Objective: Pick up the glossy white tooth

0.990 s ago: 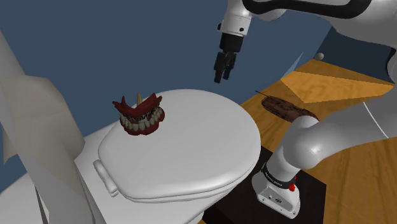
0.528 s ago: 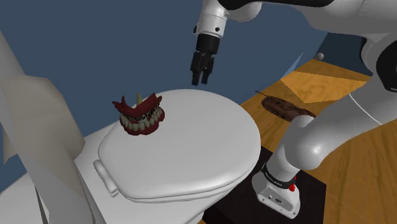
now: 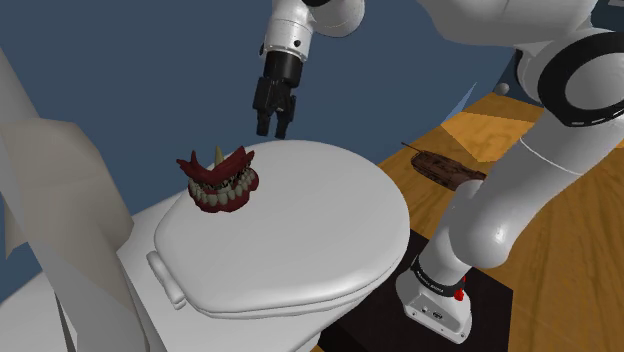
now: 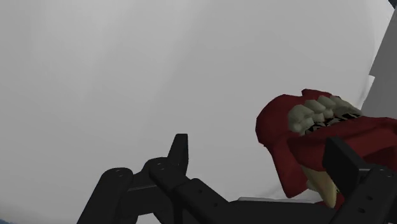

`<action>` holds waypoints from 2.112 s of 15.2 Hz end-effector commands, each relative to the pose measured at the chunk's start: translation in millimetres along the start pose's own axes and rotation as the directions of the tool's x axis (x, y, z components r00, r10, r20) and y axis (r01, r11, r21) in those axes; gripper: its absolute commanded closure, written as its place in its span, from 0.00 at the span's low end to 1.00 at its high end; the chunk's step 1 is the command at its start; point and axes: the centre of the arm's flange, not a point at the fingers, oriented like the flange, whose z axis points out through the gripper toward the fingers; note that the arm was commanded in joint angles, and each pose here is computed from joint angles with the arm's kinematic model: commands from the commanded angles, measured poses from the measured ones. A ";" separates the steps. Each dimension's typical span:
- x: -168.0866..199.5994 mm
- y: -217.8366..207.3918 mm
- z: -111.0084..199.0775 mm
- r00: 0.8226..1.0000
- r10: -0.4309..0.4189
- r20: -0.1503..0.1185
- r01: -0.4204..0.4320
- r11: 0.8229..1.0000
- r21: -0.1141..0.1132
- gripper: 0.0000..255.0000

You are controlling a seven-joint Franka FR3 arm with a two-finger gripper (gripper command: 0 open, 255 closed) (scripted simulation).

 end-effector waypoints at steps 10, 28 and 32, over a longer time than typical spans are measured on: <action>79.8 -59.8 31.4 0.993 -0.107 0.053 0.096 0.980 0.176 0.00; 82.3 -48.4 52.6 0.993 -0.107 0.053 0.096 0.980 0.176 1.00; 80.1 -58.3 34.1 0.993 -0.107 0.053 0.096 0.980 0.176 1.00</action>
